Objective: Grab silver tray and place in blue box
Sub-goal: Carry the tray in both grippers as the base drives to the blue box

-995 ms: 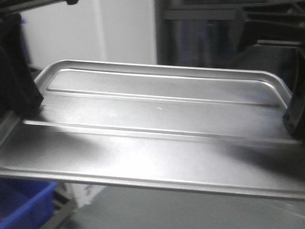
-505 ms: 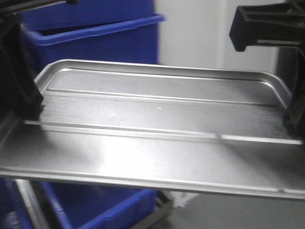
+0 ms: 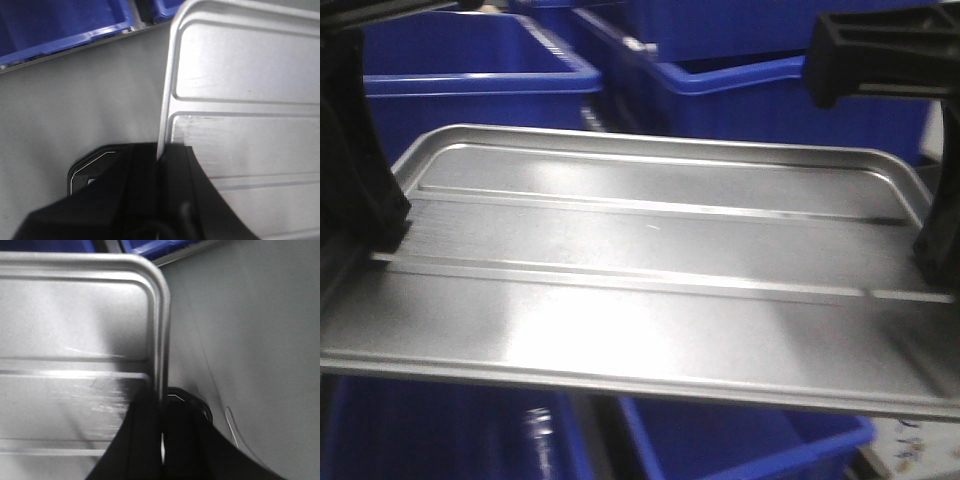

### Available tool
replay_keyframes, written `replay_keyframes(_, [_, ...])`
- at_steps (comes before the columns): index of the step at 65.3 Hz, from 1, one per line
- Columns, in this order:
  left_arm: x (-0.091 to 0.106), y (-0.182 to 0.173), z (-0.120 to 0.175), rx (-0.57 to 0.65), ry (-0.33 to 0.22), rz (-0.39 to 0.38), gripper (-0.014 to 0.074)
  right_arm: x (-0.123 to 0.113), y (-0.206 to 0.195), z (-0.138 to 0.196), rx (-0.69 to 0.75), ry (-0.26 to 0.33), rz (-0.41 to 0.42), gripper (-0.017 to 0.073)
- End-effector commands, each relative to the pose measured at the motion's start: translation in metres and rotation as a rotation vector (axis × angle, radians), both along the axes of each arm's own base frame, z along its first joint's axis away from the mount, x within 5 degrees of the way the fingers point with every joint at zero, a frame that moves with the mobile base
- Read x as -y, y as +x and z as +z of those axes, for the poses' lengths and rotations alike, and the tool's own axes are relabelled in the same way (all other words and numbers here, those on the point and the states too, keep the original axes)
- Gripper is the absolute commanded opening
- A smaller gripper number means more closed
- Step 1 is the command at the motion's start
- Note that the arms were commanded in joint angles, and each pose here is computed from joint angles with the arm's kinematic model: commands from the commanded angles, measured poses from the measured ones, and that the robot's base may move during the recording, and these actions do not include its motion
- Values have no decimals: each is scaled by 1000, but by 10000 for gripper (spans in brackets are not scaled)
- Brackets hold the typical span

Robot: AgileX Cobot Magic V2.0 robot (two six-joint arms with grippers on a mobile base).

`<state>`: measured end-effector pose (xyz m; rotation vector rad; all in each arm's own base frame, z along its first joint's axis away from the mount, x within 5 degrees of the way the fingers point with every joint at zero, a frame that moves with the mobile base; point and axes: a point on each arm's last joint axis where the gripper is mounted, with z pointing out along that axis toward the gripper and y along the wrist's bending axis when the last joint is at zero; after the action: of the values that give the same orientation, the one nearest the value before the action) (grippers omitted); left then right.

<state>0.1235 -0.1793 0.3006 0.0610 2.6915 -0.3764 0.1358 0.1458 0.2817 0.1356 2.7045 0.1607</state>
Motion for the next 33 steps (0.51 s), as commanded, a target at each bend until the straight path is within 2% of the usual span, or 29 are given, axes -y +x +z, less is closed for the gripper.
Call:
replay_keyframes(1, [-13,3,10,56,80,28,-104,16,1,9,29,-121,-37,58])
replay_keyframes(33, [-13,3,10,56,80,28,-104,16,1,9,29,-121,-37,58])
